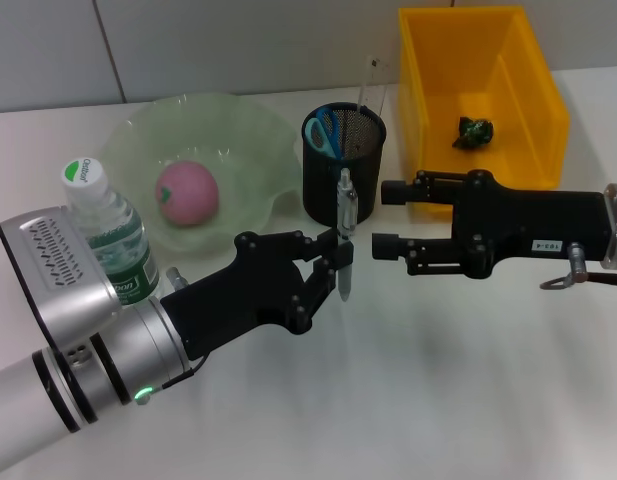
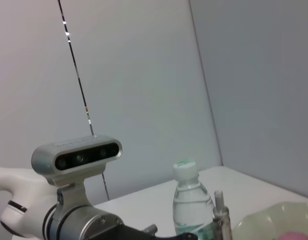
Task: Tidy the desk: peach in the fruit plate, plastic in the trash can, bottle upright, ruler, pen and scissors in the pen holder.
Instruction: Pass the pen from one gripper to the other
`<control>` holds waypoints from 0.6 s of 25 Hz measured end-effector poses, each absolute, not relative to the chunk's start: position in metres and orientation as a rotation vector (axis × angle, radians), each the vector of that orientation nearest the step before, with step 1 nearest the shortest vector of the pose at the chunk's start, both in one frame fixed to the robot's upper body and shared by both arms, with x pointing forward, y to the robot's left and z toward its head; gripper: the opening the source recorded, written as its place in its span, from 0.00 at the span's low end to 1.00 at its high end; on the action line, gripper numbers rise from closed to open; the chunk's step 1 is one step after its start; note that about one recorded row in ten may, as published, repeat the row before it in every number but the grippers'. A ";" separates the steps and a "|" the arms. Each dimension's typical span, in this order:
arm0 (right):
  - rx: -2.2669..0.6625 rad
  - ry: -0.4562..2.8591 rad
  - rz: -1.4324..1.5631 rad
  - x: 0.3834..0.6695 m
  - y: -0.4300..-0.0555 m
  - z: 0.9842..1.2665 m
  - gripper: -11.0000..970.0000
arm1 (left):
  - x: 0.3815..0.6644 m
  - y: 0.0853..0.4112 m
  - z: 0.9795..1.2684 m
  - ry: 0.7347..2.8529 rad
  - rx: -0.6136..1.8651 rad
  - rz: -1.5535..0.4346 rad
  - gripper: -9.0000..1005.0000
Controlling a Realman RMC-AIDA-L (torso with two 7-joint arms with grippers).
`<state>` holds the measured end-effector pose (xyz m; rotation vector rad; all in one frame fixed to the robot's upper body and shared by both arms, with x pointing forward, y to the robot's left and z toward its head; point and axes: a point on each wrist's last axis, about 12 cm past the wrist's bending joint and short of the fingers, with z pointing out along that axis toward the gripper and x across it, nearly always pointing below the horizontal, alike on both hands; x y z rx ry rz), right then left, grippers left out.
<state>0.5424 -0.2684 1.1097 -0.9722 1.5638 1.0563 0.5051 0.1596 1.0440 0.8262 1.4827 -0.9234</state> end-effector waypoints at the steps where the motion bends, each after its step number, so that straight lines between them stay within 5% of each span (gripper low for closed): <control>1: -0.975 1.556 1.053 0.543 -0.268 1.110 0.77 | 0.505 0.159 1.044 1.481 0.827 -0.925 0.13; 15: -1.024 1.492 1.033 0.554 -0.249 1.109 0.76 | 0.504 0.157 1.046 1.480 0.819 -0.952 0.13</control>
